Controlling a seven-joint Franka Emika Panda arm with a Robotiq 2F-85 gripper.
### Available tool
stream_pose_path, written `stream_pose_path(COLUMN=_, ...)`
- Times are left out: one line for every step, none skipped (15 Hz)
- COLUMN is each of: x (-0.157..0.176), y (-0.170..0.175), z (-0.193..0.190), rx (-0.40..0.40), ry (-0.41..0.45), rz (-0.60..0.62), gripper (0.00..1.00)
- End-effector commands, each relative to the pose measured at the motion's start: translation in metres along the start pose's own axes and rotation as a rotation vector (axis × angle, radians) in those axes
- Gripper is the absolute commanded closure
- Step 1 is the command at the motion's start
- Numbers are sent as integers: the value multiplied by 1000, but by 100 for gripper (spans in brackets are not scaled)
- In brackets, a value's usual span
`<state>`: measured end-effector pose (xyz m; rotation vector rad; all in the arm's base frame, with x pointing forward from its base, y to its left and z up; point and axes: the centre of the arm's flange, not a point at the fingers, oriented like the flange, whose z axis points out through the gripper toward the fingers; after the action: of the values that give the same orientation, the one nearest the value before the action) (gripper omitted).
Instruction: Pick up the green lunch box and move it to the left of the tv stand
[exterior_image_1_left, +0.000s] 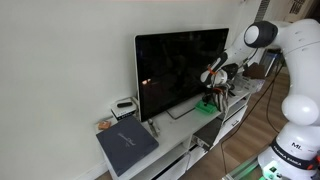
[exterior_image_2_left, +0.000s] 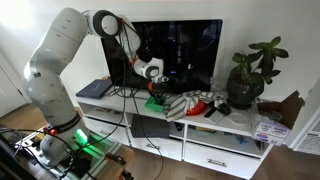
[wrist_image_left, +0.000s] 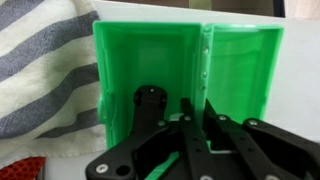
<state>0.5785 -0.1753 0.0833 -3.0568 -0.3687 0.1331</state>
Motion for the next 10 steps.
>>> stream_pose_path(x=2, y=21, z=3, rx=-11, ry=15, rz=25, gripper=97)
stream_pose_path(x=0, y=24, z=2, rx=-11, ry=12, rz=31, gripper=97)
stream_pose_path(x=-1, y=28, z=2, rx=-15, ry=11, rz=33, gripper=97)
stream_pose_path(x=-4, y=32, z=2, rx=-16, ry=8, rz=38, gripper=97)
stream_pose_path(x=-7, y=36, z=4, rx=-16, ry=3, rz=41, gripper=97)
stream_pose_path(x=-9, y=39, z=5, rx=-16, ry=-3, rz=44, gripper=97)
stream_pose_path(x=-12, y=42, z=7, rx=-22, ry=-3, rz=49, gripper=97)
stream_pose_path(x=-13, y=45, z=8, rx=-34, ry=-4, rz=53, gripper=97)
stream_pose_path(x=-14, y=49, z=9, rx=-46, ry=-1, rz=55, gripper=97)
stream_pose_path(x=-15, y=51, z=9, rx=-49, ry=-1, rz=57, gripper=97)
